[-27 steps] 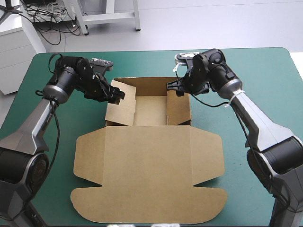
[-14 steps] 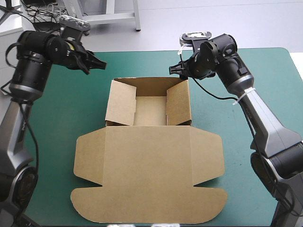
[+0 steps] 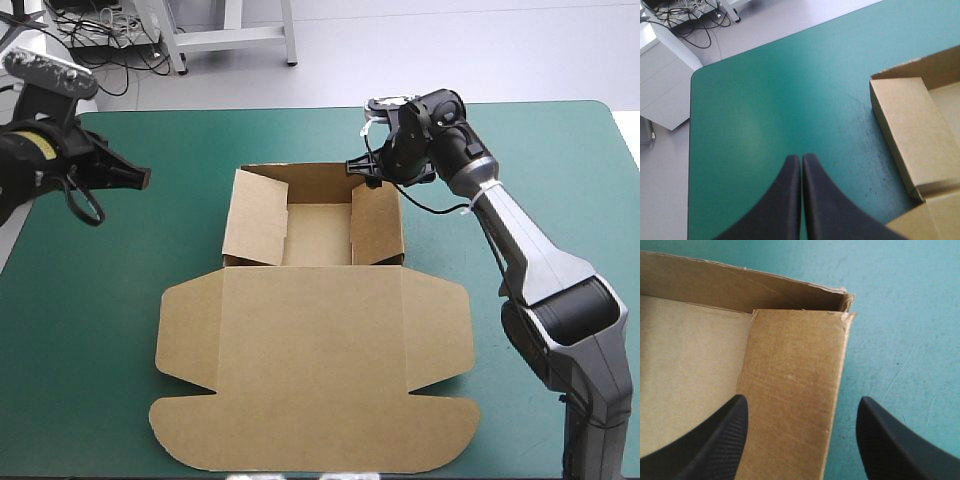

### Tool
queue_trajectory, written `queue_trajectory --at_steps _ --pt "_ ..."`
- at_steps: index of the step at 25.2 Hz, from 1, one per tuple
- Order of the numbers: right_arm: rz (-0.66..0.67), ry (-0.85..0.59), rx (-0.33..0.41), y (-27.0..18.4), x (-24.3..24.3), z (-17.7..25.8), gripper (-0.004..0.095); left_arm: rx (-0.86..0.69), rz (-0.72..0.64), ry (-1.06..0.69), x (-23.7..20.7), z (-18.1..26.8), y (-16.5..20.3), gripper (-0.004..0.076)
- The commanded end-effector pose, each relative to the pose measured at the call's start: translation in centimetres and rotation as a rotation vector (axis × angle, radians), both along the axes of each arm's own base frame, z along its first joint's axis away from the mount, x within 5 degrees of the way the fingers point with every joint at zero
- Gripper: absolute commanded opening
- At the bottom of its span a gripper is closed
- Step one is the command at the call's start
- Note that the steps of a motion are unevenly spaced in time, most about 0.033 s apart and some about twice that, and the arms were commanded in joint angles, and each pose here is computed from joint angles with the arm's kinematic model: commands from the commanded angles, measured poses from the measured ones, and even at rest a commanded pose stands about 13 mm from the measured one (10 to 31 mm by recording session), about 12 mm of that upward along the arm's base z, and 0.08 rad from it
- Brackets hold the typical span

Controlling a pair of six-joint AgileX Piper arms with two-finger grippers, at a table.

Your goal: Fold the box

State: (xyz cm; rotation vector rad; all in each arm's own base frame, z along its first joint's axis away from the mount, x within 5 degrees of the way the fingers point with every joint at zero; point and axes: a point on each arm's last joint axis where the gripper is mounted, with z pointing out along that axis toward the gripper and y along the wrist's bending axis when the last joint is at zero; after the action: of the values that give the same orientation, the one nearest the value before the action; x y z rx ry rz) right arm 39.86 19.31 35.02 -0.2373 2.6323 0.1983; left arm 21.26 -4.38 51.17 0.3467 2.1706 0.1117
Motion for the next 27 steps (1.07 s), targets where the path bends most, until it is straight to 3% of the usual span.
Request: queue_trajectory --at_steps 1,5,14,17,21,27 --pt "0.011 -0.042 -0.021 -0.7 -0.9 1.7 0.0580 0.028 0.024 0.012 -3.0 -0.5 1.1 -0.0010" --pt "0.004 0.007 -0.076 -1.0 -0.9 -0.2 0.0580 0.046 0.034 0.033 -4.6 -1.8 1.7 -0.0010" --pt "0.023 0.164 -0.009 0.3 -0.6 -4.2 0.0556 -0.005 0.039 0.009 -8.9 -3.4 2.7 -0.0010" --pt "0.058 0.173 -0.004 0.5 -0.6 -4.4 0.0423 -0.009 0.040 0.009 -10.4 -4.3 3.2 -0.0010" --pt "0.056 0.171 -0.008 0.5 -0.6 -4.4 -0.0009 -0.011 0.045 0.054 -12.3 -6.7 3.7 -0.0010" --pt "0.023 0.137 -0.032 -1.1 -0.2 -3.6 -0.0019 -0.044 0.085 0.149 -14.6 -12.2 4.2 -0.0010"
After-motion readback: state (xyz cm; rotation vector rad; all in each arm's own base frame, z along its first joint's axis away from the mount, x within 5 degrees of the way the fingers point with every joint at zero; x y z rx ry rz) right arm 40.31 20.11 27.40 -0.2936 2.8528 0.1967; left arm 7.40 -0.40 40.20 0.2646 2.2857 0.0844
